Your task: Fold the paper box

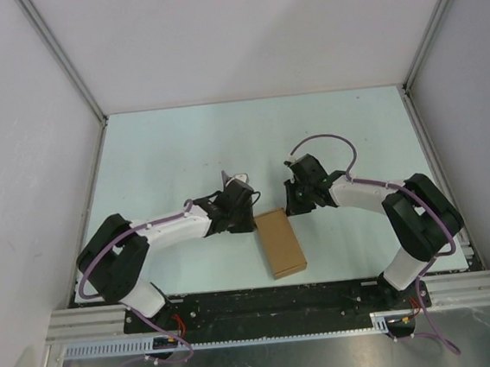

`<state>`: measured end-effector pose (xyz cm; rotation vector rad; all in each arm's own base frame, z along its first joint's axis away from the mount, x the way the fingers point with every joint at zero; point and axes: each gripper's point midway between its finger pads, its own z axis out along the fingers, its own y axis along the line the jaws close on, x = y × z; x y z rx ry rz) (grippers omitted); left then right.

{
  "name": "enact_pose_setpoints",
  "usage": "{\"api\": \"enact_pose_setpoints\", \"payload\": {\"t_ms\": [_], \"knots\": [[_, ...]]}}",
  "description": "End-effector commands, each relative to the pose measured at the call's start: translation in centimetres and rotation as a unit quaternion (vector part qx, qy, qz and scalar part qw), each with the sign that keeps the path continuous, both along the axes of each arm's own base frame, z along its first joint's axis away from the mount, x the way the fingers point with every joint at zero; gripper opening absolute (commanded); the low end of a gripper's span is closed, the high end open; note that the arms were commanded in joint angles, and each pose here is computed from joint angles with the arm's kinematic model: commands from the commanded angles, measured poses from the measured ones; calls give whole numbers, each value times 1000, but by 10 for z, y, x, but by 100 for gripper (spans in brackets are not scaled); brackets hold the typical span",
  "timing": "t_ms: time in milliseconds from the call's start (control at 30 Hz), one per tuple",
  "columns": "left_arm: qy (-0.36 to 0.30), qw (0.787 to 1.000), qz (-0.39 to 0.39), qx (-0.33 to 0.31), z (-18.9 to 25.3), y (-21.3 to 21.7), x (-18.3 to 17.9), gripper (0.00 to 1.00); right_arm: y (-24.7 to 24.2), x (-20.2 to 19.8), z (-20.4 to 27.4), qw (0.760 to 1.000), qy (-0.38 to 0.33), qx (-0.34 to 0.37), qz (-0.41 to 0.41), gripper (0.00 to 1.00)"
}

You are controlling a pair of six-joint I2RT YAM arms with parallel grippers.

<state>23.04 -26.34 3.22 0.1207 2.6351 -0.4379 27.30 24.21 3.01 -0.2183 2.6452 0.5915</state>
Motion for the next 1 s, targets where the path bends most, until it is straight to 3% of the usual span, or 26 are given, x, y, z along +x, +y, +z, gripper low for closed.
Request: {"api": "enact_pose_setpoints", "payload": {"t_ms": [0, 500, 967], "knots": [[-13, 999, -14, -46, 16, -24, 9, 32, 20, 8, 15, 999, -10, 44, 20, 11], [-10, 996, -34, -84, 19, -51, 10, 32, 31, -3, 20, 998, 0, 54, 23, 11], [-27, 996, -37, -78, 24, -55, 28, 32, 7, 3, 30, 999, -11, 19, -50, 11]]}}
